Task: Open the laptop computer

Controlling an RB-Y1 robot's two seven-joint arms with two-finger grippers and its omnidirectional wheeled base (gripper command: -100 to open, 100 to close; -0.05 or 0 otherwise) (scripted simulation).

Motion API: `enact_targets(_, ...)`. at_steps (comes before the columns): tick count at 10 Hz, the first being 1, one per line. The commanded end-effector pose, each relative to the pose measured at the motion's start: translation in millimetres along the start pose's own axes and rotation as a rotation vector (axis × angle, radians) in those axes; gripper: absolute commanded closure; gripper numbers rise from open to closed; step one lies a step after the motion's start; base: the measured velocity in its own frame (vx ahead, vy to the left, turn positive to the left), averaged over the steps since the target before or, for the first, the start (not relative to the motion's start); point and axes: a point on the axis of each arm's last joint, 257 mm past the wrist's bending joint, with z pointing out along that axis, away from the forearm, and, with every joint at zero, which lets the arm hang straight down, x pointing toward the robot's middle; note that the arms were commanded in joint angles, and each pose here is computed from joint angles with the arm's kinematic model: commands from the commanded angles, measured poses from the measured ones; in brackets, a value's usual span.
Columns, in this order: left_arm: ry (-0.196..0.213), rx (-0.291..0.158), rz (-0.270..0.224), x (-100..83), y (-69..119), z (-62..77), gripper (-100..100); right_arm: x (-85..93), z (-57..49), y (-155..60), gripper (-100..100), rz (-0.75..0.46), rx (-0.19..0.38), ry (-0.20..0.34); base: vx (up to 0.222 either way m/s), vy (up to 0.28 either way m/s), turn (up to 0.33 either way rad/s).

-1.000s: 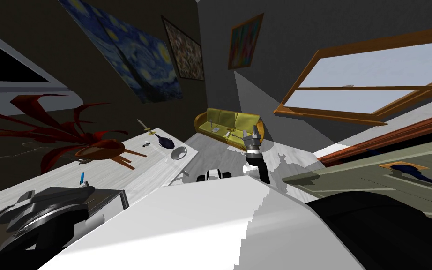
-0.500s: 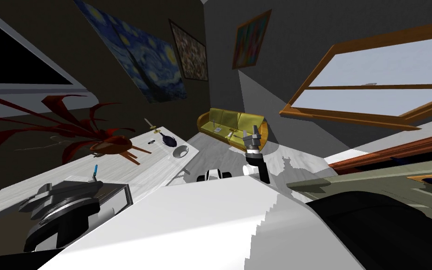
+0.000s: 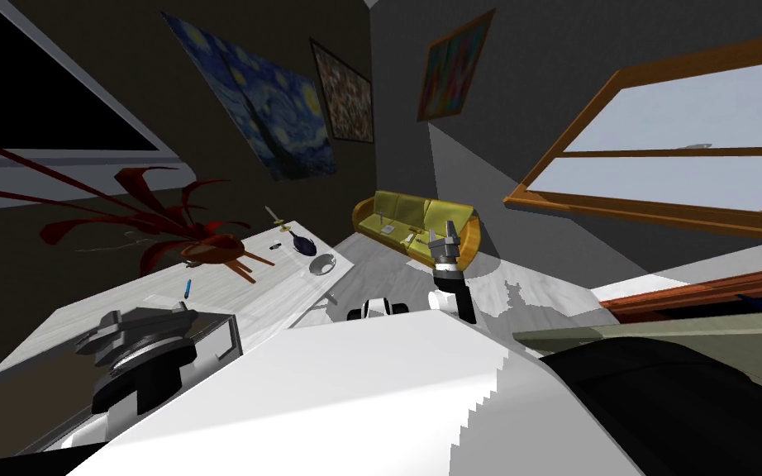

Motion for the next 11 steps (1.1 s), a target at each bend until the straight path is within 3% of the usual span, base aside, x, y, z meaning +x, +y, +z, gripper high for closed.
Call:
enact_targets(1, 0.023, 0.016, -0.003, 5.8, 12.1, 2.5, 100, 0.0, 0.0, 0.0, 0, 0.0, 0.0, 0.0, -0.008, -0.013, 0.16)
enact_targets(3, 0.057, 0.028, -0.004, 13.7, 10.0, 1.8, 100, 0.0, 0.0, 0.0, 0, 0.0, 0.0, 0.0, -0.002, -0.019, 0.064)
enact_targets(6, 0.096, 0.053, -0.019, 30.3, 32.5, 6.5, 100, 0.0, 0.0, 0.0, 0, 0.0, 0.0, 0.0, -0.002, -0.017, 0.143)
enact_targets(8, 0.139, 0.072, -0.021, 40.7, 29.1, 4.6, 100, 0.0, 0.0, 0.0, 0, 0.0, 0.0, 0.0, -0.004, -0.019, 0.069)
enact_targets(9, 0.146, 0.078, -0.03, 47.6, 42.2, 6.7, 100, 0.0, 0.0, 0.0, 0, 0.0, 0.0, 0.0, -0.011, -0.018, 0.157)
enact_targets(11, 0.181, 0.095, -0.031, 56.1, 38.8, 4.7, 100, 0.0, 0.0, 0.0, 0, 0.0, 0.0, 0.0, -0.006, -0.016, 0.07)
